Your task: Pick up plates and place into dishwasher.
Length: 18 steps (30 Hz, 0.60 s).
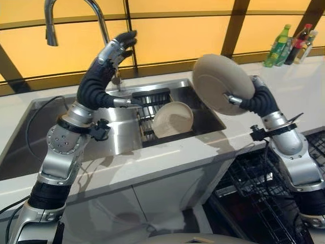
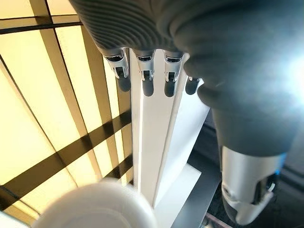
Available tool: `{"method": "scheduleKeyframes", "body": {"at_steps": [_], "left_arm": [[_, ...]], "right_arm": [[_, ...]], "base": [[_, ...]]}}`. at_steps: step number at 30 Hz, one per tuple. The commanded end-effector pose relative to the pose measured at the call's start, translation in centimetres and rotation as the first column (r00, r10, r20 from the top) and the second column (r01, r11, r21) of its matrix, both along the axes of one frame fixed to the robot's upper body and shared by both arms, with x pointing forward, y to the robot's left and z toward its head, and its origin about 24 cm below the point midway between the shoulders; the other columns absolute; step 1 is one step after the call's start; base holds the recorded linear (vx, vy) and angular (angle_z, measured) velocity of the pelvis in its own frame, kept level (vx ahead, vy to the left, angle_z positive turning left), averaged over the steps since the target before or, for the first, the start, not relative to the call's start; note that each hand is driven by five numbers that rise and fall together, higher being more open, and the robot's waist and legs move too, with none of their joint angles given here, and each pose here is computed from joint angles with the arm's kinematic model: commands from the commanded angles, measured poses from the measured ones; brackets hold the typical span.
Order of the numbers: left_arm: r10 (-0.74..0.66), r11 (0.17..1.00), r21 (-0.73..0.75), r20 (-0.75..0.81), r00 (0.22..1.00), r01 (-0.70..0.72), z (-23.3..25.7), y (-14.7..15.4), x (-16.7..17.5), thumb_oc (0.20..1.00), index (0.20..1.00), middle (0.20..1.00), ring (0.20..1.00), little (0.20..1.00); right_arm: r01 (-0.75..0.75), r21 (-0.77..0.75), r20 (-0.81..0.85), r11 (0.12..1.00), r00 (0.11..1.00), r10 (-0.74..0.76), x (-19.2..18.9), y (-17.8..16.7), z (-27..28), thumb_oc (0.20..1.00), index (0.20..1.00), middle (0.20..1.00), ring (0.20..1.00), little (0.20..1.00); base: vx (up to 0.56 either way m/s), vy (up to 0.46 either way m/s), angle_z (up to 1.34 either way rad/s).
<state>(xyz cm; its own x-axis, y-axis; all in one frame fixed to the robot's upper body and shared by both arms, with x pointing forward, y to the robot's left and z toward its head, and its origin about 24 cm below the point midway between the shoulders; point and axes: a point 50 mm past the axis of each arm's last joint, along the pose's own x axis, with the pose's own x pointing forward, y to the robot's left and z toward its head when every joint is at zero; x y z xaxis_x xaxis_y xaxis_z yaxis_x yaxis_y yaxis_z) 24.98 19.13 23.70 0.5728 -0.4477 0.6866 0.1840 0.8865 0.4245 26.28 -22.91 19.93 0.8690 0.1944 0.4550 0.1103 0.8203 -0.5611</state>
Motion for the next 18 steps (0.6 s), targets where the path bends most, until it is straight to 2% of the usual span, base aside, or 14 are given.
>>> {"method": "scheduleKeyframes", "body": {"at_steps": [1, 5, 7, 9, 10, 11, 13, 18], "left_arm": [[0.096, 0.993, -0.082, 0.090, 0.991, -0.089, 1.5, 2.3, -0.2, 1.000, 1.000, 1.000, 1.000, 1.000], [0.295, 0.956, -0.035, 0.116, 0.949, -0.293, 0.9, 4.2, -1.0, 1.000, 1.000, 1.000, 1.000, 1.000], [0.419, 0.905, 0.025, 0.128, 0.899, -0.425, 0.4, 5.9, -1.3, 1.000, 1.000, 1.000, 1.000, 1.000], [0.523, 0.850, 0.035, 0.072, 0.849, -0.526, -0.5, 8.2, -0.7, 1.000, 1.000, 1.000, 1.000, 1.000], [0.581, 0.813, 0.024, 0.031, 0.813, -0.582, -1.2, 9.5, -0.3, 1.000, 1.000, 1.000, 1.000, 1.000], [0.699, 0.715, 0.054, -0.017, 0.715, -0.697, -2.7, 11.6, 0.3, 1.000, 1.000, 1.000, 1.000, 1.000], [0.778, 0.627, 0.052, -0.073, 0.624, -0.777, -4.2, 14.4, 0.8, 1.000, 1.000, 1.000, 1.000, 1.000], [0.877, 0.460, 0.063, -0.190, 0.442, -0.885, -6.9, 17.8, 0.6, 1.000, 1.000, 1.000, 1.000, 1.000]], "right_arm": [[0.108, -0.041, 0.187, 0.993, 0.977, -0.099, -1.3, -2.2, 4.0, 0.200, 0.200, 0.200, 0.200, 0.200], [0.108, -0.029, 0.169, 0.994, 0.980, -0.102, -1.9, -3.3, 3.8, 0.200, 0.200, 0.200, 0.200, 0.200], [0.139, -0.006, 0.154, 0.990, 0.979, -0.136, -2.2, -4.1, 3.1, 0.200, 0.200, 0.200, 0.200, 0.200], [0.167, 0.013, 0.134, 0.986, 0.977, -0.167, -2.7, -4.8, 2.3, 0.200, 0.200, 0.200, 0.200, 0.200], [0.176, 0.021, 0.122, 0.984, 0.976, -0.178, -3.0, -5.2, 1.8, 0.200, 0.200, 0.200, 0.200, 0.200], [0.198, 0.029, 0.095, 0.980, 0.975, -0.200, -3.2, -5.8, 1.2, 0.200, 0.200, 0.200, 0.200, 0.200], [0.208, 0.030, 0.061, 0.978, 0.976, -0.210, -3.5, -6.5, 0.7, 0.200, 0.200, 0.200, 0.200, 0.200], [0.260, 0.053, -0.022, 0.964, 0.965, -0.260, -4.1, -8.4, -1.5, 0.200, 0.200, 0.200, 0.200, 0.200]], "base": [[-0.01, -0.005, -0.44], [0.03, 0.002, -0.84], [0.08, 0.093, -1.48], [-0.01, 0.145, -0.95], [-0.02, 0.177, -0.82], [-0.02, 0.172, -0.68], [-0.05, 0.173, -0.42], [-0.03, 0.108, -0.32]]}}
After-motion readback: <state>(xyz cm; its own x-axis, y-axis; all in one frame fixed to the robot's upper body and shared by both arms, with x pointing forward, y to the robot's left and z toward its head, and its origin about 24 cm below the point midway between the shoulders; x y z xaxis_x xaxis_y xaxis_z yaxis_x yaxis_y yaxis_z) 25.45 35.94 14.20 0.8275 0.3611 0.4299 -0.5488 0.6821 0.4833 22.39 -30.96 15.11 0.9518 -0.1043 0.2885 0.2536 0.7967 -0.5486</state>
